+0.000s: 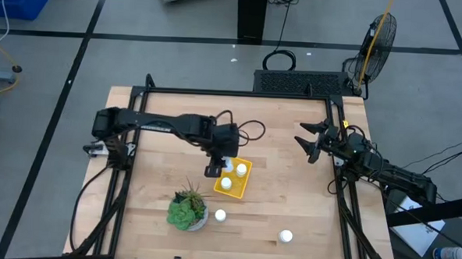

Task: Pick and place pill bottles into a basket
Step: Put the white pill bottle into the yellow bin

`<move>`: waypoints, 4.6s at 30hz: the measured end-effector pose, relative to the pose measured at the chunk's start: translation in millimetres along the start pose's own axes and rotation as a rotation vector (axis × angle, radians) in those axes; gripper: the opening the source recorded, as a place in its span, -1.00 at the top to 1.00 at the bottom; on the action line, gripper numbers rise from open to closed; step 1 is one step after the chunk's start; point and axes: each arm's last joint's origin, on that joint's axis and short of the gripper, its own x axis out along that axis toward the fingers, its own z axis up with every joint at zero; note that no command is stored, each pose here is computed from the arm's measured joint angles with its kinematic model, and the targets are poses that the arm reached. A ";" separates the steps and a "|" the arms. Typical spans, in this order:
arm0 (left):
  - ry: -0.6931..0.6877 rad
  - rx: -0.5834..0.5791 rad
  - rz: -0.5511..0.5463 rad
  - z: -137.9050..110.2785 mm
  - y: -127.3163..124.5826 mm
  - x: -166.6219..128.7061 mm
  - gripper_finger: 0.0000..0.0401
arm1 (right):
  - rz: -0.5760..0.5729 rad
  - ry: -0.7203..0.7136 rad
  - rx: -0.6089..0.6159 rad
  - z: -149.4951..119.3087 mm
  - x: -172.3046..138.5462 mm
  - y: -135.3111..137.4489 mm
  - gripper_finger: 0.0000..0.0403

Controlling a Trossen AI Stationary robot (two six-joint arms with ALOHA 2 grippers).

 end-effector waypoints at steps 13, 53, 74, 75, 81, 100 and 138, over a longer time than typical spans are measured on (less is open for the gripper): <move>0.043 0.019 0.003 1.4 6.0 17.0 0.19 | 0.002 0.002 -0.003 -0.1 0.1 0.1 -0.50; 0.179 0.000 -0.037 -7.3 23.4 76.3 0.19 | 0.001 0.011 -0.004 -1.0 0.7 -0.1 -0.50; 0.132 -0.032 0.060 5.6 11.8 58.5 -0.95 | 0.001 0.016 -0.005 -1.3 1.2 -0.1 -0.50; 0.121 -0.031 0.069 7.4 11.0 53.8 -0.96 | 0.001 0.015 -0.004 -1.3 1.2 -0.1 -0.50; -0.007 -0.021 0.087 18.6 8.0 12.3 -0.84 | -0.001 0.023 -0.002 -1.9 1.3 -0.3 -0.50; -0.731 -0.008 0.131 -53.8 -17.9 -97.8 -0.61 | 0.001 0.025 0.019 -2.2 1.3 -0.1 -0.50; -1.069 -0.309 0.256 -241.7 -16.1 -30.3 -0.40 | 0.294 0.733 -0.207 62.7 81.7 132.4 -0.50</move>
